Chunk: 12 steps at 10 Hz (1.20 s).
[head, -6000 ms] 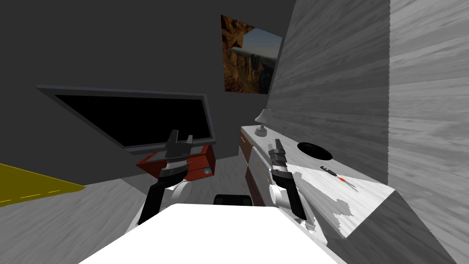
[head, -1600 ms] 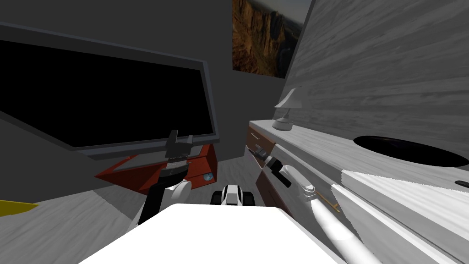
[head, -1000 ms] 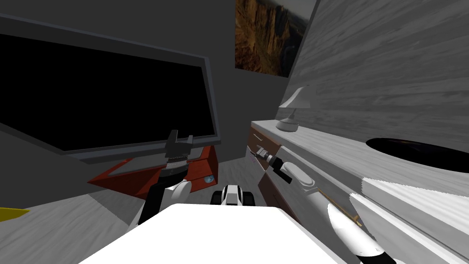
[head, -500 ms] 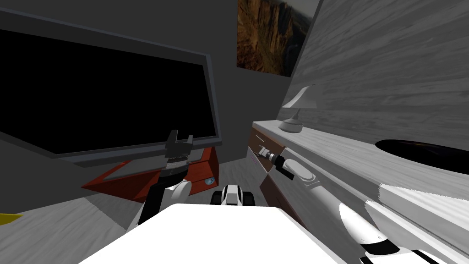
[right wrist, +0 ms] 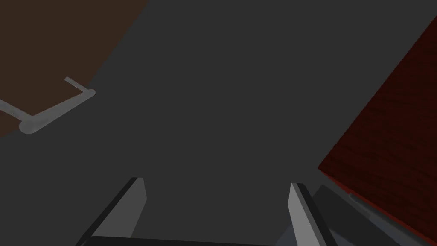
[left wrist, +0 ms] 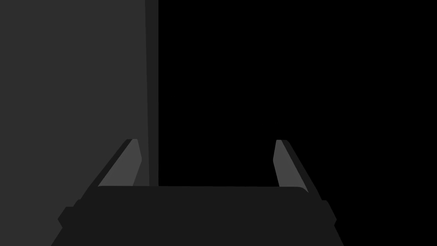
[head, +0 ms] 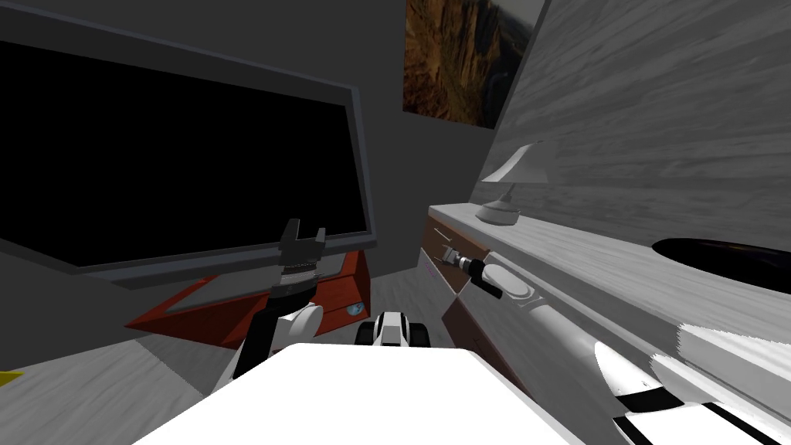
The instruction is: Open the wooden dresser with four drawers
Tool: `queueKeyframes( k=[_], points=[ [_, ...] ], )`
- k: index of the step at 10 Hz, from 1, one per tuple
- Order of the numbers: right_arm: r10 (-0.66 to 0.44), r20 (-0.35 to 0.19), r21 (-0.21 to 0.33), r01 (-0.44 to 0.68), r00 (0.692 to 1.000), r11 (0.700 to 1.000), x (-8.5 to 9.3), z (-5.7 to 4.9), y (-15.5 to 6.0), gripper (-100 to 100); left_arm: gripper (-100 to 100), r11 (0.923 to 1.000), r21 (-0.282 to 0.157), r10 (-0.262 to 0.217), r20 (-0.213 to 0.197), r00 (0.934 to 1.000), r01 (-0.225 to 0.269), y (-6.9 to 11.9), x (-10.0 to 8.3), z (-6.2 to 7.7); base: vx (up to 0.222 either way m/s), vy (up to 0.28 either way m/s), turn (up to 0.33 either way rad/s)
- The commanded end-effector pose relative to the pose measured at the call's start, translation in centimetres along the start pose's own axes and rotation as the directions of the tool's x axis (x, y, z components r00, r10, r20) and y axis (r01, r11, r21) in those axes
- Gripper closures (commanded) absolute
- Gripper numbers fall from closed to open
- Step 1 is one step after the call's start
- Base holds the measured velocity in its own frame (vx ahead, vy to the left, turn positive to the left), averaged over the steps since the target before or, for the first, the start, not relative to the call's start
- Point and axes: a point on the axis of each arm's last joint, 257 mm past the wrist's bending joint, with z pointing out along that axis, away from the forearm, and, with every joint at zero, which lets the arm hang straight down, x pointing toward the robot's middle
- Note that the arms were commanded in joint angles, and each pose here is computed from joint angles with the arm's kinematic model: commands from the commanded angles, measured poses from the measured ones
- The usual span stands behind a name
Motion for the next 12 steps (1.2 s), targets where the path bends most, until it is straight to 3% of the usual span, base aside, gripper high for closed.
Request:
queueKeyframes(
  k=[1, 2, 5, 6, 12],
  points=[
    [-0.109, -0.081, 0.0, 0.109, 0.991, 0.994, 2.4, -0.8, -2.3, -100, 0, 1.0, 0.0, 0.0, 0.0, 1.0, 0.0, 0.0, 0.0, 0.0, 0.039, 0.053, -0.005],
    [-0.116, -0.084, -0.001, 0.116, 0.99, 0.993, 2.5, -0.8, -2.3, -100, 0, 1.0, 0.0, 0.0, 0.0, 1.0, 0.0, 0.0, 0.0, 0.0, 0.033, 0.04, -0.007],
    [-0.267, -0.208, -0.017, 0.269, 0.941, 0.963, 6.1, -2.4, -6.3, -100, 0, 1.0, 0.0, 0.0, 0.0, 1.0, 0.0, 0.0, 0.0, 0.0, 0.044, 0.065, -0.012],
    [-0.275, -0.211, -0.019, 0.277, 0.938, 0.961, 6.2, -2.5, -6.3, -100, 0, 1.0, 0.0, 0.0, 0.0, 1.0, 0.0, 0.0, 0.0, 0.0, 0.042, 0.051, -0.006],
    [-0.457, -0.363, -0.071, 0.465, 0.812, 0.882, 9.8, -5.7, -12.4, -100, 0, 1.0, 0.0, 0.0, 0.0, 1.0, 0.0, 0.0, 0.0, 0.0, 0.038, 0.049, -0.008]
  ],
)
